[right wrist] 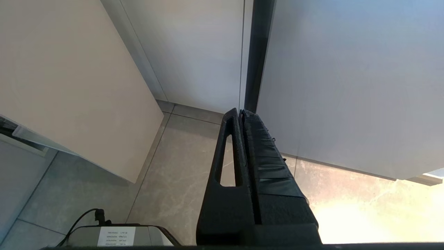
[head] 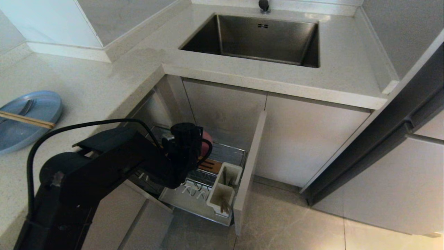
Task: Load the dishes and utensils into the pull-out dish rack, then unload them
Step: Pick up the bowl and place it in the cupboard
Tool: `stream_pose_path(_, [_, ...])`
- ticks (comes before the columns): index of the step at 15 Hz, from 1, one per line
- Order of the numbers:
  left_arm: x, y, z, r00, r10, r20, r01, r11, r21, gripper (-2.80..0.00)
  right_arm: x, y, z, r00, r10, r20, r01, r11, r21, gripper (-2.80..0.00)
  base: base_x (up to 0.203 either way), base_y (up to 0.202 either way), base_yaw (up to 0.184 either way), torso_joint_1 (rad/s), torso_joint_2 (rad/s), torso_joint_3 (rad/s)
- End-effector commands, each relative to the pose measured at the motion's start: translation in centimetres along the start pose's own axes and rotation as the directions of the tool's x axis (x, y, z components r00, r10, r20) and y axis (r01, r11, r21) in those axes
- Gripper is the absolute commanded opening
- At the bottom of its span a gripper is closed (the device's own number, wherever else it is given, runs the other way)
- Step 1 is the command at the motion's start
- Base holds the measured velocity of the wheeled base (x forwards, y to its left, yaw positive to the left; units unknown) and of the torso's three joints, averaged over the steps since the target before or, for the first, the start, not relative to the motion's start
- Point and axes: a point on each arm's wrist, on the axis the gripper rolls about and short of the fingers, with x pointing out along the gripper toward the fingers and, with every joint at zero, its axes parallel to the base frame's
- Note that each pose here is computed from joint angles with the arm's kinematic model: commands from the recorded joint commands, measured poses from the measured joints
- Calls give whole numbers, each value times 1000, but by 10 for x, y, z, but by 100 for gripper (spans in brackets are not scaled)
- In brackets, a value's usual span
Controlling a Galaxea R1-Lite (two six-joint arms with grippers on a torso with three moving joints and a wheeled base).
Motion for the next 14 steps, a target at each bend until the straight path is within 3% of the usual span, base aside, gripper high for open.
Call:
stream_pose_path(1, [-1, -3, -1, 1000, -11, 0, 11, 1000, -14, -128, 0, 0, 0, 1000, 2, 1, -2, 1000, 0, -280, 0, 0, 0, 0, 0, 0])
stream_pose_path(2, [-1, -3, -1, 1000, -10, 2, 10, 1000, -14, 0, 0, 0, 0, 1000, 0, 1, 0, 1000, 0, -280, 0, 0, 0, 0, 0, 0])
stream_pose_path(14, [-13, -21, 8, 1000, 23, -4, -23, 1000, -1, 0, 0, 0, 0, 1000, 0, 2, 0, 1000, 0, -280, 0, 0, 0, 0, 0, 0])
